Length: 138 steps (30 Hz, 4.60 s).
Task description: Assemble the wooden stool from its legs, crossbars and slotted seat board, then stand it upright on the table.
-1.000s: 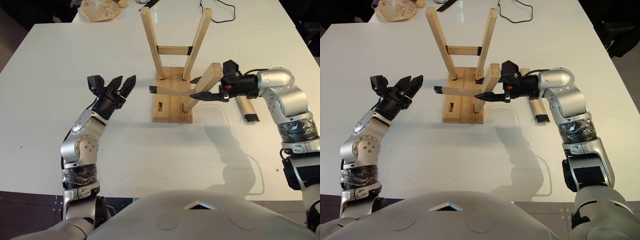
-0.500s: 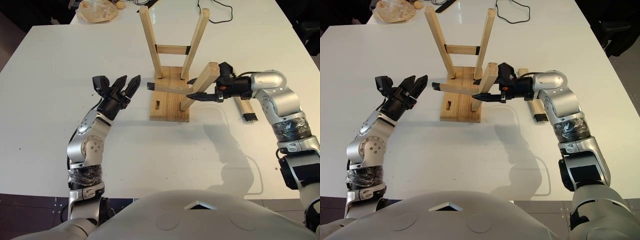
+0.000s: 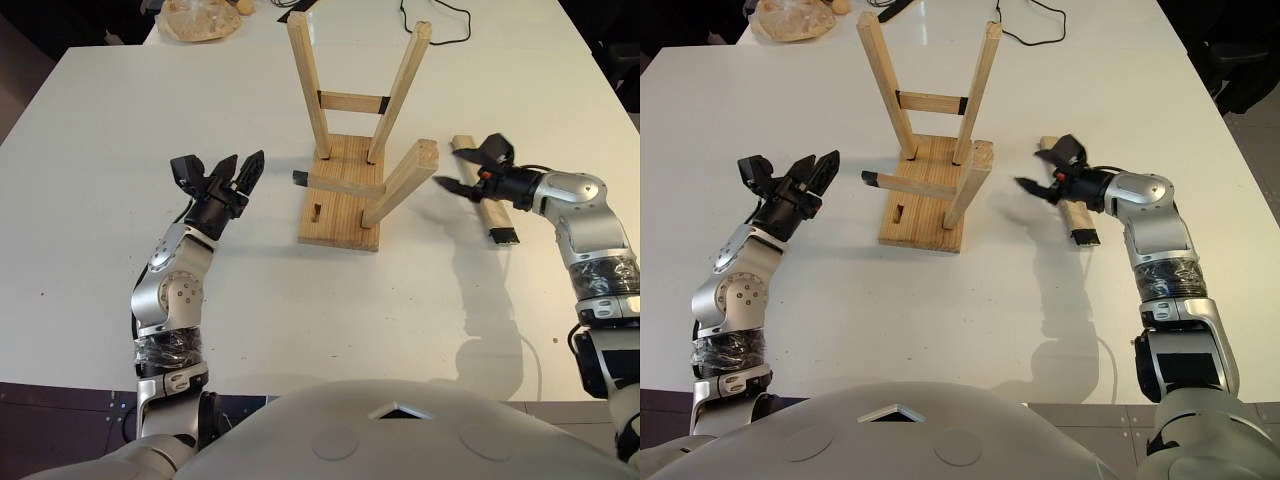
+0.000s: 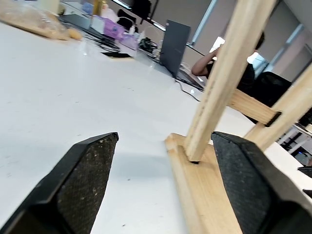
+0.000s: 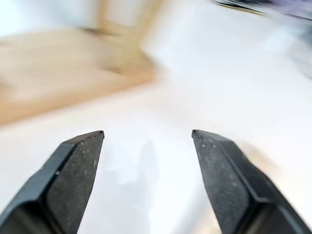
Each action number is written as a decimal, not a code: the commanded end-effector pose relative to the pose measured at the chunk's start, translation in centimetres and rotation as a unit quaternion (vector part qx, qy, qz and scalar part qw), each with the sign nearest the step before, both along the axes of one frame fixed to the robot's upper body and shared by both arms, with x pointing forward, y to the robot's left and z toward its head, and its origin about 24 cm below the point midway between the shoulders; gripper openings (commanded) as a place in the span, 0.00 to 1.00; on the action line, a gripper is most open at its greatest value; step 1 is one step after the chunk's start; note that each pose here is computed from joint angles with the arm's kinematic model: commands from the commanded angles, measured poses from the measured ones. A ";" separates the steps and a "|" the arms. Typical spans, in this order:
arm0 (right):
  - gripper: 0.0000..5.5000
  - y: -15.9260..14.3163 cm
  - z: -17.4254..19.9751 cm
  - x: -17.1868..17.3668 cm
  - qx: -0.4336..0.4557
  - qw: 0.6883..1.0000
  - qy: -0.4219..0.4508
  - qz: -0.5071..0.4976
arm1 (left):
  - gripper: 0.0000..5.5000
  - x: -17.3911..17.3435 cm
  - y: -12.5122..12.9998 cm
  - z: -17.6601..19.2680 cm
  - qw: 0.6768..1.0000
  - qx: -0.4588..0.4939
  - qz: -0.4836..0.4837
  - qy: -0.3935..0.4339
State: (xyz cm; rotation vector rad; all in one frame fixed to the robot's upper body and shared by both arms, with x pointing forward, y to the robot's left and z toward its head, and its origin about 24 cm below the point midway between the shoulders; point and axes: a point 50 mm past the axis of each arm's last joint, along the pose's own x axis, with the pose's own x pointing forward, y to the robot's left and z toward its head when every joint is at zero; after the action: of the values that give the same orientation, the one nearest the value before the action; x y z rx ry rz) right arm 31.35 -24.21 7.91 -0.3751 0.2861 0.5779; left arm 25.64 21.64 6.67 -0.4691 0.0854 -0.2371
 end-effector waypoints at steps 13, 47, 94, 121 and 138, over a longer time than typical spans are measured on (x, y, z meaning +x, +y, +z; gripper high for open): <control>0.60 -1.1 -5.4 -8.3 0.091 0.949 0.064 -0.295 | 0.64 -2.5 2.1 -5.4 0.987 -0.002 0.119 0.105; 0.37 7.2 11.9 -5.2 0.622 0.754 0.031 0.209 | 0.69 -0.1 3.1 14.8 0.958 -0.186 -0.038 -0.216; 0.37 8.9 11.2 -9.6 0.332 0.818 0.151 0.445 | 0.39 -5.4 -8.7 18.1 0.829 -0.088 -0.525 -0.175; 0.55 6.3 16.4 -4.5 0.527 0.797 -0.002 0.295 | 0.37 -2.2 7.7 19.7 0.952 0.113 -0.154 -0.239; 0.55 1.6 6.7 0.4 0.360 0.931 0.025 0.057 | 0.37 -3.9 3.1 5.0 0.979 0.042 -0.198 -0.031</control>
State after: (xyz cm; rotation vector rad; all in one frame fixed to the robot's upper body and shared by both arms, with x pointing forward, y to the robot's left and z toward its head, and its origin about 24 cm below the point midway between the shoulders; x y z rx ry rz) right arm 31.17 -22.00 14.52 0.3534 0.1010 0.8084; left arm 21.93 24.89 12.21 -0.3870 0.0753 -0.6424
